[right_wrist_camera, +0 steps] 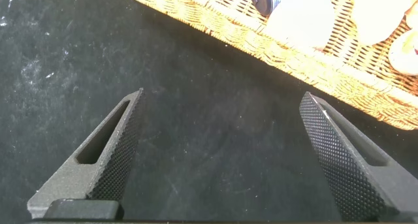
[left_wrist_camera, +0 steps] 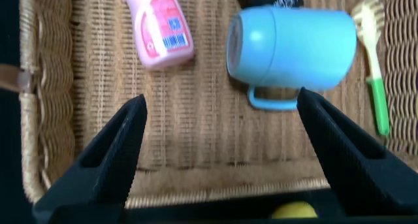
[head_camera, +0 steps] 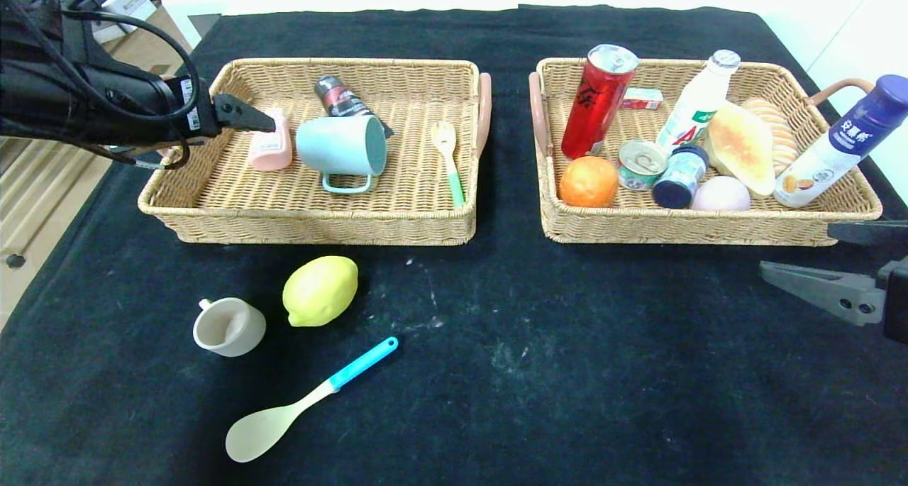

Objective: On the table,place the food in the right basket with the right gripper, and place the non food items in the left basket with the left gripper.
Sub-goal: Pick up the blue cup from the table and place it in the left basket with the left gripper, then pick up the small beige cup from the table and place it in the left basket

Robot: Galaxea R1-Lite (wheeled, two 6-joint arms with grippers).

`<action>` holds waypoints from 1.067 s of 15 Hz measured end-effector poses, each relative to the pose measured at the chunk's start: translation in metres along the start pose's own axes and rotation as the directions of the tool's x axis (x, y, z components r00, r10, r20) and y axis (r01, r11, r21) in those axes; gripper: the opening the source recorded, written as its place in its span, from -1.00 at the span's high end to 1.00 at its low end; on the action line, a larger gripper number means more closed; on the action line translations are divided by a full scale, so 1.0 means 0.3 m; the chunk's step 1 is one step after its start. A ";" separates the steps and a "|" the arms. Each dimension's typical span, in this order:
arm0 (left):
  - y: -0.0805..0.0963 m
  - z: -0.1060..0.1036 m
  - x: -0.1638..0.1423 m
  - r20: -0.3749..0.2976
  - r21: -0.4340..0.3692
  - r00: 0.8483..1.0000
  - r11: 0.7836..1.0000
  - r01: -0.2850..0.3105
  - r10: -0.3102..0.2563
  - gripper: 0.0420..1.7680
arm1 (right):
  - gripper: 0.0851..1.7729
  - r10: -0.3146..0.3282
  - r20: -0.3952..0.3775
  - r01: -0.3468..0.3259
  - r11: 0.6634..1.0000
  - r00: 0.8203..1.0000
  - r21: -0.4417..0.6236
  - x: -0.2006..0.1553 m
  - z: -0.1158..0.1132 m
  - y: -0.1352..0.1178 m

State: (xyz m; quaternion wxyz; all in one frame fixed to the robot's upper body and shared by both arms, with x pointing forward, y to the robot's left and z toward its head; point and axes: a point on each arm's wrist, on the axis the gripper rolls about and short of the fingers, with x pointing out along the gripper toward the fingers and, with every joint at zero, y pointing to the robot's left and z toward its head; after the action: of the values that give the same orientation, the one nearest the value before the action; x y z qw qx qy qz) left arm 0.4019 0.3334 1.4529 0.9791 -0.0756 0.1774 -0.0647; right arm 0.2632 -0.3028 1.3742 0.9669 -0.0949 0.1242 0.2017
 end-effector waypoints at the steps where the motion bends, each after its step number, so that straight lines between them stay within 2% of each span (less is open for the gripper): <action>1: -0.008 -0.007 -0.023 -0.030 0.009 1.000 1.000 0.000 0.000 -0.89 | -0.93 0.001 -0.001 -0.001 1.000 1.000 0.000 0.000 -0.001 0.000; 5: -0.046 -0.039 -0.110 -0.141 0.071 0.990 0.997 0.023 -0.013 -0.91 | -0.93 0.001 -0.003 -0.001 1.000 1.000 -0.001 0.001 -0.002 0.001; 9: -0.076 -0.072 -0.174 -0.237 0.161 0.971 0.985 0.056 -0.016 -0.92 | -0.93 0.003 -0.003 -0.003 1.000 1.000 -0.001 0.001 -0.003 0.001; 11: -0.080 -0.095 -0.196 -0.300 0.222 0.954 0.973 0.061 0.008 -0.92 | -0.93 0.002 -0.003 -0.002 1.000 1.000 -0.001 0.001 -0.003 0.001; 13: -0.086 -0.124 -0.210 -0.371 0.261 0.929 0.961 0.091 0.013 -0.93 | -0.93 0.002 -0.003 -0.002 1.000 1.000 -0.001 0.001 -0.003 0.001; 16: -0.104 -0.159 -0.218 -0.415 0.276 0.910 0.953 0.128 -0.002 -0.93 | -0.93 0.003 -0.004 -0.003 1.000 1.000 -0.001 0.002 -0.003 0.001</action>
State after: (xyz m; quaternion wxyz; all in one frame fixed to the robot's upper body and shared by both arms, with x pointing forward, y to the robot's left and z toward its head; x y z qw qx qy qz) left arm 0.3210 0.3069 1.4360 0.9174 0.0817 0.3644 -0.1377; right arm 0.2634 -0.3027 1.3732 0.9664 -0.0953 0.1260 0.2028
